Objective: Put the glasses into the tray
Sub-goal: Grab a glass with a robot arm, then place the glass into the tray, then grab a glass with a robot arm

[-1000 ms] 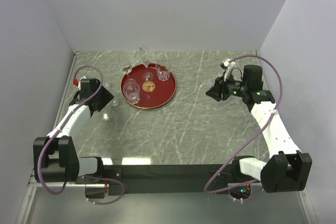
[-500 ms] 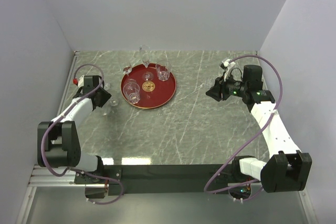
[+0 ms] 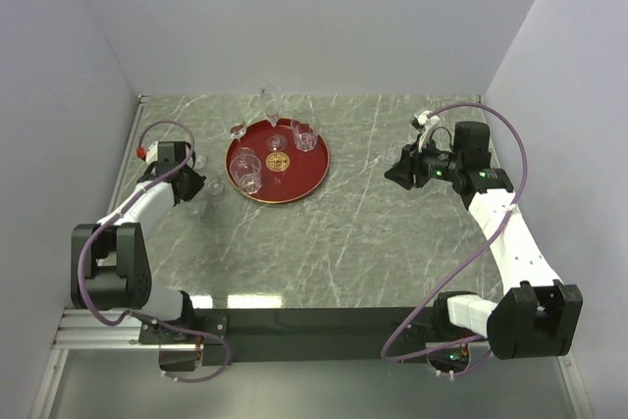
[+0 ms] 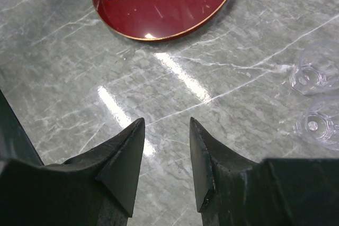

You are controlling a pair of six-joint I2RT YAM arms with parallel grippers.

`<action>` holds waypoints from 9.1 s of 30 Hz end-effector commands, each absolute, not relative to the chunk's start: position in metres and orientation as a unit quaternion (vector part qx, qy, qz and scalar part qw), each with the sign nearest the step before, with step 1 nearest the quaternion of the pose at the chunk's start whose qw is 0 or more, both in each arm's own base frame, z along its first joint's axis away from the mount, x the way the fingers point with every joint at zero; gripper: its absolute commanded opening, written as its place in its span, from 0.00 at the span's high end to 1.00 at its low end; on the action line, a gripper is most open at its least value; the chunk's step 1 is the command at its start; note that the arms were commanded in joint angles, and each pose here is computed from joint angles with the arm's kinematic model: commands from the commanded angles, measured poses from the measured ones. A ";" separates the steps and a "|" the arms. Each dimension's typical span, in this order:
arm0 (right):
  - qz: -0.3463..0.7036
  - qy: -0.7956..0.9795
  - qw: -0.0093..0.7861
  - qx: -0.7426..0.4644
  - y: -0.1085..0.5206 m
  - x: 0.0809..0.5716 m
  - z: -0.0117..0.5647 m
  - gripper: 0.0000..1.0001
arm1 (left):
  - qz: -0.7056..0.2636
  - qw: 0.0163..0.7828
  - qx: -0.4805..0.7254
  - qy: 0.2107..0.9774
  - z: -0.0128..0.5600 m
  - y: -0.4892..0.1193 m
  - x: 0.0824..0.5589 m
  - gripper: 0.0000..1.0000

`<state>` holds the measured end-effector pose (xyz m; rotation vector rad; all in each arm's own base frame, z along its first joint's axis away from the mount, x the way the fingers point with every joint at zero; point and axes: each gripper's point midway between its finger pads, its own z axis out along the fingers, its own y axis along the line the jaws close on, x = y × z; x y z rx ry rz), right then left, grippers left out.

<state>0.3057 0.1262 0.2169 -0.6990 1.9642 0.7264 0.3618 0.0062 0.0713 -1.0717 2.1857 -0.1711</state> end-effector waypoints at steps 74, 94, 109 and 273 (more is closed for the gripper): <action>0.282 0.793 0.461 -0.280 0.117 0.311 0.216 0.53 | -0.257 0.563 0.136 0.774 0.284 -0.227 0.248 1.00; 0.283 0.795 0.459 -0.280 0.117 0.311 0.215 0.53 | -0.169 0.538 0.203 0.800 0.263 -0.274 0.272 1.00; 0.275 0.799 0.462 -0.269 0.108 0.314 0.214 0.53 | -0.059 0.503 0.164 0.847 0.226 -0.293 0.341 1.00; 0.070 0.884 0.260 -0.382 0.067 0.363 0.125 1.00 | -0.079 0.640 0.010 0.764 0.273 -0.090 0.257 0.06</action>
